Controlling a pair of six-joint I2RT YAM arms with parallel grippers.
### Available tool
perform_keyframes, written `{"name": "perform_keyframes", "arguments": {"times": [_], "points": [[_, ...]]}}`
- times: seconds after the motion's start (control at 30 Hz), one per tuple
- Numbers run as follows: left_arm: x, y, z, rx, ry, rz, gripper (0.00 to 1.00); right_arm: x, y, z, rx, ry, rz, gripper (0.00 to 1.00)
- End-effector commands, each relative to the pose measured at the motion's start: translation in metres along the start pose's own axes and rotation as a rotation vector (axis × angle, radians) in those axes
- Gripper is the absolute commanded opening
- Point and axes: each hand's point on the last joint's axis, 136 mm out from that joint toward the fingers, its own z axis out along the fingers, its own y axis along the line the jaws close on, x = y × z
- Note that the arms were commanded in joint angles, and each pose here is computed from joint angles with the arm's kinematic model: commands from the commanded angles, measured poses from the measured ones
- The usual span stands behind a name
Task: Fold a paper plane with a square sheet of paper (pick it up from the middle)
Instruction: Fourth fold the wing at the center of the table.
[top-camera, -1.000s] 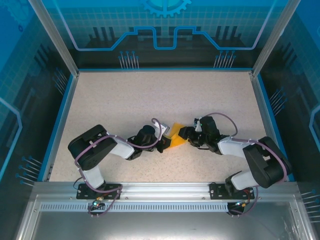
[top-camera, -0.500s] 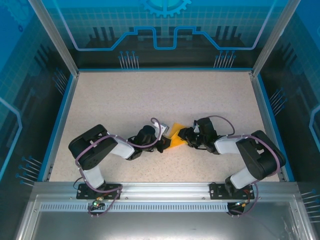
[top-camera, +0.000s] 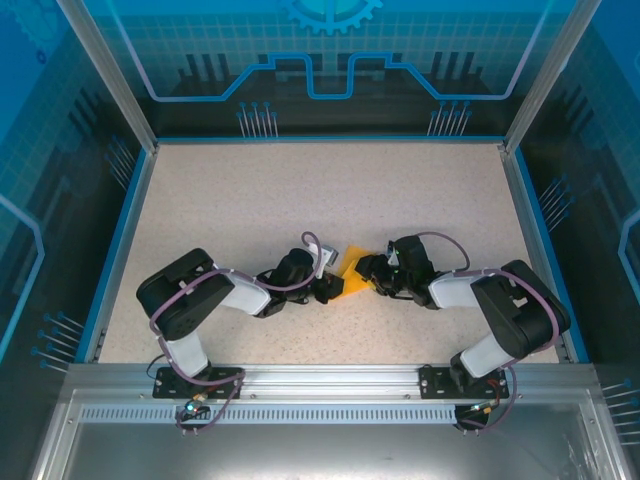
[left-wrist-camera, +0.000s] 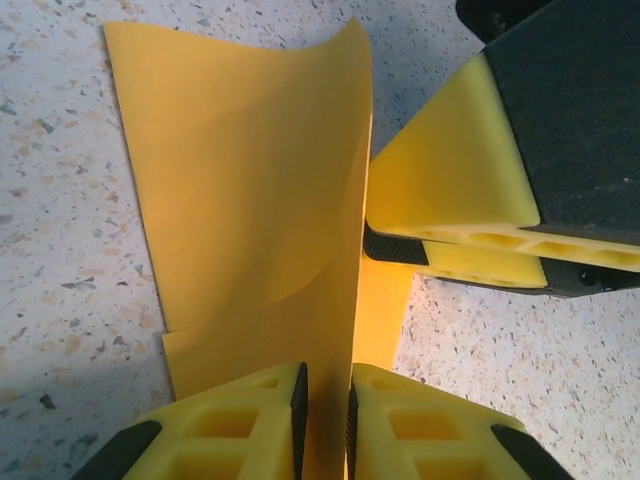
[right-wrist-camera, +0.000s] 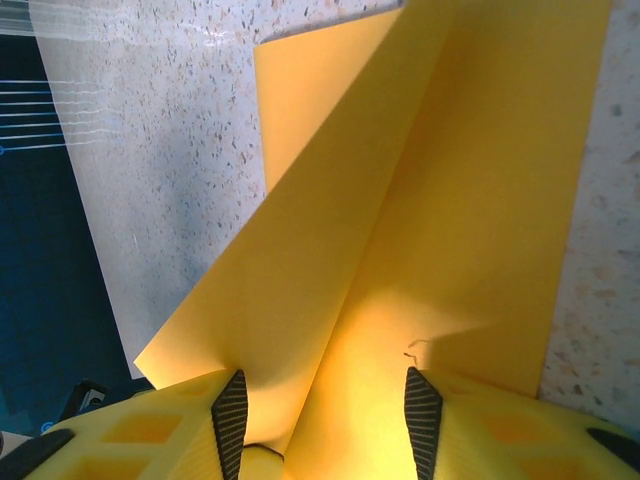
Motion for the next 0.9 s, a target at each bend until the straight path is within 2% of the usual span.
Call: {"name": "perform_keyframes", "arguments": {"times": [0.0, 0.3, 0.63, 0.87], "points": [[-0.005, -0.010, -0.004, 0.033, 0.000, -0.025, 0.19, 0.006, -0.014, 0.005, 0.047, 0.008, 0.007, 0.49], [-0.007, -0.006, -0.003, 0.042, 0.000, -0.061, 0.09, 0.006, -0.013, 0.008, 0.059, 0.029, -0.007, 0.50], [-0.009, -0.003, -0.004, 0.089, 0.036, -0.195, 0.09, 0.011, -0.024, 0.013, 0.115, 0.064, -0.036, 0.52], [-0.010, 0.001, -0.003, 0.104, 0.049, -0.257, 0.08, 0.017, -0.039, 0.016, 0.212, 0.088, -0.056, 0.55]]}}
